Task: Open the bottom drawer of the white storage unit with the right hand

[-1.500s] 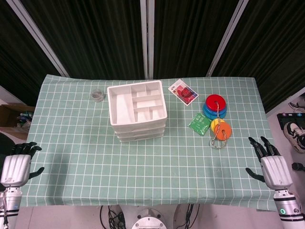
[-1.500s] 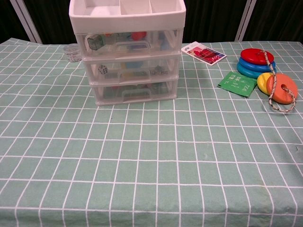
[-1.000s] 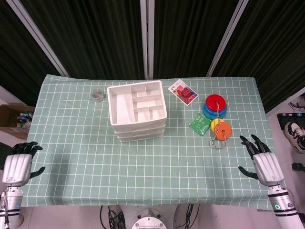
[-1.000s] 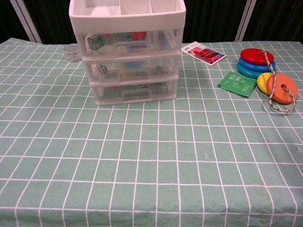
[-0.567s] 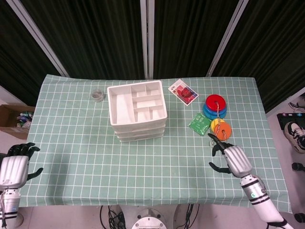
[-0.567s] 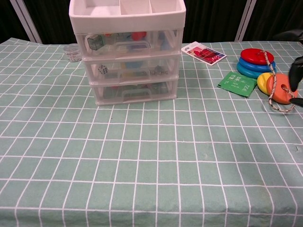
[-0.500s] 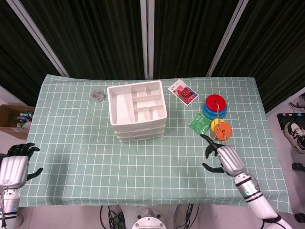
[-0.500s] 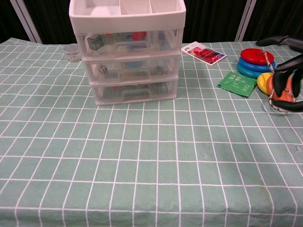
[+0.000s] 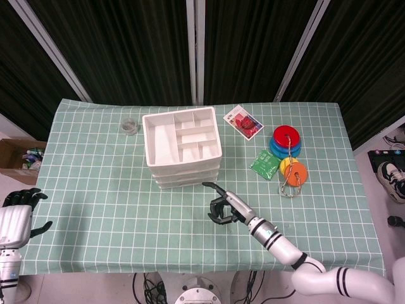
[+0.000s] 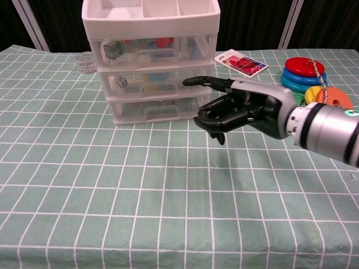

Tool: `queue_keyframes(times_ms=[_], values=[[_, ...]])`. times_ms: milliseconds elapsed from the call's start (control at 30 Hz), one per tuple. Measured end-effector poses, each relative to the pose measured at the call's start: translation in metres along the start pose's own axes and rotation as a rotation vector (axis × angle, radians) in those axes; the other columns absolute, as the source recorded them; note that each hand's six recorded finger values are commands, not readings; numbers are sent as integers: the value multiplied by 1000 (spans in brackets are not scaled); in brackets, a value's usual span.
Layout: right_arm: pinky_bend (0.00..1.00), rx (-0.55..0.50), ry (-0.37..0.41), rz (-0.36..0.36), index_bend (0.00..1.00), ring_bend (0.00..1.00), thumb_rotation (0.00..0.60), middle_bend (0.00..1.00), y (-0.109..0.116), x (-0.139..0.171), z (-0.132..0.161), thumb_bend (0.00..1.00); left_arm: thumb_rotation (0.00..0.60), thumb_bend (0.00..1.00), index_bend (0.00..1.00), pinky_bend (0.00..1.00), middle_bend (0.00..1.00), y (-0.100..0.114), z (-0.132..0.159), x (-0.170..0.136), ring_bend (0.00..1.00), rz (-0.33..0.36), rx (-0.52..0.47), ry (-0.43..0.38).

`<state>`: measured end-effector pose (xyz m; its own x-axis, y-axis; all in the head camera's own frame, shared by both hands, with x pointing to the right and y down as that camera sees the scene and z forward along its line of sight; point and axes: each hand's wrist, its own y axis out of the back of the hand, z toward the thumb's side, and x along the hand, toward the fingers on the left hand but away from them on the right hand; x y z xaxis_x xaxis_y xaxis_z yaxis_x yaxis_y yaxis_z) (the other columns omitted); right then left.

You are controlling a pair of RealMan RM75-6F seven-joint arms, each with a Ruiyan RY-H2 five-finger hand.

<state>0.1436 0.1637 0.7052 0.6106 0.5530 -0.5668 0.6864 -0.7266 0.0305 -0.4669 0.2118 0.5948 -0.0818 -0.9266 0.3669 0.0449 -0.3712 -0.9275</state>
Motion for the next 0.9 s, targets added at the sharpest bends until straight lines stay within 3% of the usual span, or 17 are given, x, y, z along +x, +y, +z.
queue_keyframes(times_ms=[200, 400, 900], values=[[648, -189, -57, 38, 89, 629, 600, 659, -20, -32, -5, 390, 600, 25, 365, 208, 255, 0, -4, 0, 210, 3, -5, 8], [648, -267, -63, 40, 89, 639, 600, 659, -28, -56, -5, 395, 600, 25, 365, 208, 255, 1, -8, -1, 210, 7, -3, 16], [648, -277, -52, 68, 89, 648, 600, 660, -37, -83, 5, 414, 600, 25, 365, 207, 255, 2, -10, -3, 210, 11, -3, 26]])
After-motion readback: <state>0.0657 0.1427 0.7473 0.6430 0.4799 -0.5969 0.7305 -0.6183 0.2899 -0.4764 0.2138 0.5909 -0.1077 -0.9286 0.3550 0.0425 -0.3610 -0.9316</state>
